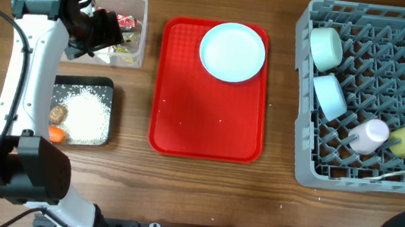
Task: Sort waste into correct bins and load items into the dishwasher rack
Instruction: 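Grasp the rim of the light-blue plate with the right gripper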
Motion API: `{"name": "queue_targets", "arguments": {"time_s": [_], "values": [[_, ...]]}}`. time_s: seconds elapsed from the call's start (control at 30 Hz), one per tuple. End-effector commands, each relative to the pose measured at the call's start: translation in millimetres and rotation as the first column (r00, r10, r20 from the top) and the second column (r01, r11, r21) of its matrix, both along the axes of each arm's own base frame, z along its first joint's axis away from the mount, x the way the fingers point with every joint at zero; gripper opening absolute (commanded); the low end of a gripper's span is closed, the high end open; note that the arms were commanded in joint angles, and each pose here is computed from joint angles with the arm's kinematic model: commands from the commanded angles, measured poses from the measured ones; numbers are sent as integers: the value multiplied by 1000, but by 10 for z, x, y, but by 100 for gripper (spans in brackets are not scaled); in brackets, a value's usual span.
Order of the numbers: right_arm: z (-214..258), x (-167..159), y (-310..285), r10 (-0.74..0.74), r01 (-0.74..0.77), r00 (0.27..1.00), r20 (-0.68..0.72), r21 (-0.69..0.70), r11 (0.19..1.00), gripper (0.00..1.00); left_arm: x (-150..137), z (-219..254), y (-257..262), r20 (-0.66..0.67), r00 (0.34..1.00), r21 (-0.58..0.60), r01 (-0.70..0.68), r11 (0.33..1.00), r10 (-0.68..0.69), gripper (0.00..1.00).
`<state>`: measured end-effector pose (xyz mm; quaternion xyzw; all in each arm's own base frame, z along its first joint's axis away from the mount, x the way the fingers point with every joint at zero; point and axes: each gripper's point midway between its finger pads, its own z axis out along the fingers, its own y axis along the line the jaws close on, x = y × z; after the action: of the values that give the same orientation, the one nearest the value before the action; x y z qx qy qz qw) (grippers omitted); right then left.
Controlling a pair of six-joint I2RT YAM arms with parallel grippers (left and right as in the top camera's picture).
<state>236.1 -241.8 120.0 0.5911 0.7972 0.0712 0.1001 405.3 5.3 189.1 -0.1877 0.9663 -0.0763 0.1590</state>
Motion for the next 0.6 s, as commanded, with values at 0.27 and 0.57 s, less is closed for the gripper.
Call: {"name": "queue_targets", "arguments": {"time_s": [0.27,0.57], "values": [[1510,1584,2390,733,-620,562,385,-391,680,81,94,35,-6,44,999,-12,0,1000,0,91],[294,2207,3818,739,-693,607,293,-260,673,71,86,31,-8,40,999,-13,1,1000,0,94]]}}
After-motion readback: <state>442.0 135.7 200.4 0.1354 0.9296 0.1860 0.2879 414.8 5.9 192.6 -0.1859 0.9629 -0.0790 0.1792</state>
